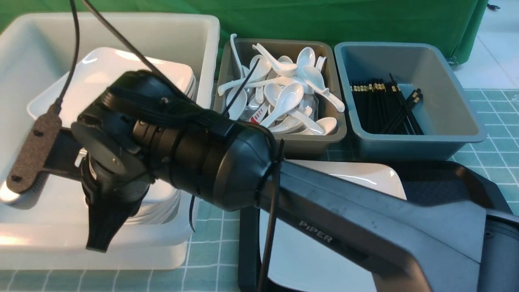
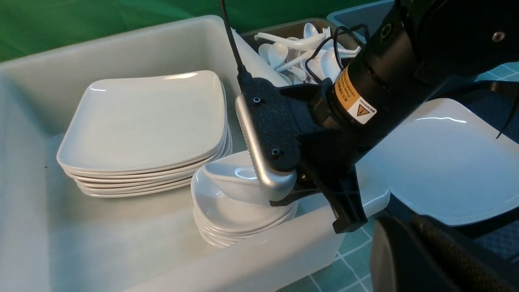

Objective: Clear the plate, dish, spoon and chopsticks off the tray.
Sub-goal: Use the right arm to put the small plate into the large storage box on the left, then use the left arm to grab a plate from the dinner plate

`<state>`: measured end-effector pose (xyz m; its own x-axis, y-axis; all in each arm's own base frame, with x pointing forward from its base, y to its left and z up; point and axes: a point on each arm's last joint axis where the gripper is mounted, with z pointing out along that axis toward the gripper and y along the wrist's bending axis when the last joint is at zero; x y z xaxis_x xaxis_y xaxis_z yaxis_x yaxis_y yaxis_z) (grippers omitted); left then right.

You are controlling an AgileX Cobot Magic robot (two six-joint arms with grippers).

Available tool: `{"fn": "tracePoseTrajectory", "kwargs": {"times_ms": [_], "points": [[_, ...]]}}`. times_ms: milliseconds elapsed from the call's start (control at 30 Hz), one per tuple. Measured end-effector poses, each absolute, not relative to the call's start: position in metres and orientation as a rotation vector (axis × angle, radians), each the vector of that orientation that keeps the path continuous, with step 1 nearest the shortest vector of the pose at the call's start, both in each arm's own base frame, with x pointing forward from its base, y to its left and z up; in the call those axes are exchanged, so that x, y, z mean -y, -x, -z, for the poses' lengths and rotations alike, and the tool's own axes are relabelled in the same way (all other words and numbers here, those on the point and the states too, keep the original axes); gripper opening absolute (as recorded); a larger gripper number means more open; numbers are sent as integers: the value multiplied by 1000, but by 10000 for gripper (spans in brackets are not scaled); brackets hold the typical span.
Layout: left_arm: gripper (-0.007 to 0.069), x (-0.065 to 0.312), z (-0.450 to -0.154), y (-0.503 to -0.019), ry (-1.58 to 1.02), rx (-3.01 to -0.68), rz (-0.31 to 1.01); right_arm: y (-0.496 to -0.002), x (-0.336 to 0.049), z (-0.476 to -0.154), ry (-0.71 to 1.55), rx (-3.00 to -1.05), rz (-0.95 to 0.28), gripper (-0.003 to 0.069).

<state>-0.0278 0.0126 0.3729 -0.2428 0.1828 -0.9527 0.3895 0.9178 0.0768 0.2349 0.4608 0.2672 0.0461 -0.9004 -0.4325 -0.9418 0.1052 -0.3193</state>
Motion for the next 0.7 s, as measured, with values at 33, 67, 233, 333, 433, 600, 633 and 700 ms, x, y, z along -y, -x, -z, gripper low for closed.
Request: {"fn": "tracePoseTrajectory", "kwargs": {"times_ms": [33,67,233,333,433,600,633,700], "points": [[18,-12,-373,28,-427,-1825,209,-235,-461,-267,1791,-1848,-100,233],[18,-12,-373,28,-430,-1824,208,-235,-461,-268,1788,-1845,-100,273],[18,-8,-373,29,-489,-1812,224,-236,-458,-275,1782,-1848,-80,558],[18,-1,-374,19,-538,-1852,247,-227,-440,-307,1762,-1898,-79,545],[18,8,-375,2,-587,-1917,249,-220,-415,-345,1707,-1942,-30,443],[18,35,-373,-36,-815,-2003,297,-220,-367,-413,1444,-1920,54,137],[18,37,-373,-37,-835,-1998,298,-220,-363,-416,1426,-1926,55,118],[18,52,-370,-53,-944,-2014,373,-220,-343,-428,1361,-1958,54,49]]}}
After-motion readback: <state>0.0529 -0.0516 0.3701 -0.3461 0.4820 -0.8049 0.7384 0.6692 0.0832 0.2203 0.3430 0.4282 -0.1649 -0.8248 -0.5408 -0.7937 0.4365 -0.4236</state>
